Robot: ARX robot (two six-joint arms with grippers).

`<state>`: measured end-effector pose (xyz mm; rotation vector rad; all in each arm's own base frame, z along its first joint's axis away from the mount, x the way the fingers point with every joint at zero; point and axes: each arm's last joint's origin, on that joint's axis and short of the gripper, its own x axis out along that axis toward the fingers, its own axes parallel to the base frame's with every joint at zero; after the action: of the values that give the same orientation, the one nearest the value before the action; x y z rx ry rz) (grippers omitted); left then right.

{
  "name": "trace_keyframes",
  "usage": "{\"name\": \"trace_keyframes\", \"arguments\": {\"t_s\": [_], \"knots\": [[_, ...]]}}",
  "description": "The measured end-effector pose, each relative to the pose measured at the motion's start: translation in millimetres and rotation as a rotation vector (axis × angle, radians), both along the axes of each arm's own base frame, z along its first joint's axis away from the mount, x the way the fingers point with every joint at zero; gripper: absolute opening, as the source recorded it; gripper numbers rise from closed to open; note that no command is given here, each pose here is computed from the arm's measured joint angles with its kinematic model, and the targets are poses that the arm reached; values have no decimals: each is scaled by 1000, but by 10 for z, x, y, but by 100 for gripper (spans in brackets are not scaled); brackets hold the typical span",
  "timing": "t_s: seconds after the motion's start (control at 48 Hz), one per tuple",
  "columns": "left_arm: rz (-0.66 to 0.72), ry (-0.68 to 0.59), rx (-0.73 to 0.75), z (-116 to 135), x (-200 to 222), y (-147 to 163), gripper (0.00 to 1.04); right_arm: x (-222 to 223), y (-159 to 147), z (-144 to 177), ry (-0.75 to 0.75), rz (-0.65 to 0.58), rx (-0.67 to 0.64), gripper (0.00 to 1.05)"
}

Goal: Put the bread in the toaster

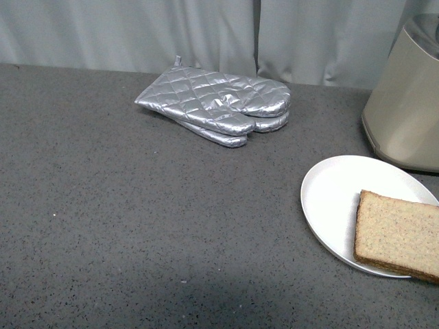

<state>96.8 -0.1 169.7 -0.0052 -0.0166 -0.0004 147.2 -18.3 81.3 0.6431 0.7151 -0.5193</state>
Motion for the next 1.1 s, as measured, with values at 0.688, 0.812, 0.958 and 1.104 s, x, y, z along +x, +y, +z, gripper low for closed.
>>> {"name": "trace_keyframes", "arguments": {"t_s": [0.688,0.812,0.958,1.104], "knots": [[0,0,0,0,0,0,98,263,273,-399,-59,-48,160,95],[0,0,0,0,0,0,98,382,304,-421,-76,-51,161,95],[0,0,0,0,0,0,98,524,340,-428,-91,-41,164,95],[0,0,0,0,0,0,98,600,373,-431,-88,-37,167,92]]}}
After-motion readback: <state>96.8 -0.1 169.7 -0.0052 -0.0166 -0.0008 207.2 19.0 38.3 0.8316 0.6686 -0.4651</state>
